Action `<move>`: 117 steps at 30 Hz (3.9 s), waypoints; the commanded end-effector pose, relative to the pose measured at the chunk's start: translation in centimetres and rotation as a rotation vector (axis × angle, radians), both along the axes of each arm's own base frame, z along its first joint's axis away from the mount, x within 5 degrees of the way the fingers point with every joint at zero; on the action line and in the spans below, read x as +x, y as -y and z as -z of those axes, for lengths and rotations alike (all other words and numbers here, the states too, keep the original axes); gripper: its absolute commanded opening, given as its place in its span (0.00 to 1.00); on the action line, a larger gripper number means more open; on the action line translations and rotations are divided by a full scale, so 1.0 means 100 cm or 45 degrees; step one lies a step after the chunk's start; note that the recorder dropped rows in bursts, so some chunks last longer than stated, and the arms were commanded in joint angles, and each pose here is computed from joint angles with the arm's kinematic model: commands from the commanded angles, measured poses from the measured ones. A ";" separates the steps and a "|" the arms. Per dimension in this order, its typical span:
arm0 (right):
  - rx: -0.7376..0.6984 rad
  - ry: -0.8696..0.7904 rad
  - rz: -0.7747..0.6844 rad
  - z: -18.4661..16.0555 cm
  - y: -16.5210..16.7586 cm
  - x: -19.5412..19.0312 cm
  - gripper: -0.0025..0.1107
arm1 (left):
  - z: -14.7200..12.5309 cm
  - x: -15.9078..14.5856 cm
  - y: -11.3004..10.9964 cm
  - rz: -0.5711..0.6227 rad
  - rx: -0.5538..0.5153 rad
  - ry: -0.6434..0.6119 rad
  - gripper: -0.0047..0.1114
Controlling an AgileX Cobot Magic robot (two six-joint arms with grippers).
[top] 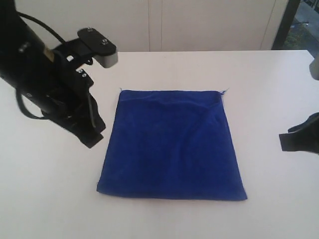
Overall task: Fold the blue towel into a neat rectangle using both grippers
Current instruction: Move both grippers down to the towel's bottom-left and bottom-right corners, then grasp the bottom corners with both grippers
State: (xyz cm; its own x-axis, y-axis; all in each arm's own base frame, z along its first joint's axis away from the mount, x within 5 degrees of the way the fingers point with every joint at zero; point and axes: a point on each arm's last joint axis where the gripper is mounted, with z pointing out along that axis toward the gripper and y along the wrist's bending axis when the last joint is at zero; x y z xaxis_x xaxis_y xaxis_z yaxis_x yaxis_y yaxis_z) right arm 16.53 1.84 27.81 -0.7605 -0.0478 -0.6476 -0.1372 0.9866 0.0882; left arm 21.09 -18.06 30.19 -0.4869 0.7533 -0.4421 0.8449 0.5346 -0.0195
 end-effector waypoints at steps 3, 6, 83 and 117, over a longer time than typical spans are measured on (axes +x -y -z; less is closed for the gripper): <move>-0.139 -0.107 -0.334 0.015 -0.016 0.002 0.02 | -0.009 -0.025 -0.017 0.246 0.076 0.027 0.04; -0.170 -0.154 -0.422 0.029 -0.026 0.016 0.02 | 0.024 -0.022 -0.016 0.243 0.088 0.040 0.04; -0.747 -0.139 -1.454 0.145 -0.048 0.043 0.41 | 0.142 -0.002 0.008 0.767 0.295 0.213 0.50; -0.633 -0.060 -1.481 0.089 -0.047 0.003 0.02 | 0.106 -0.035 -0.008 0.649 0.214 -0.031 0.04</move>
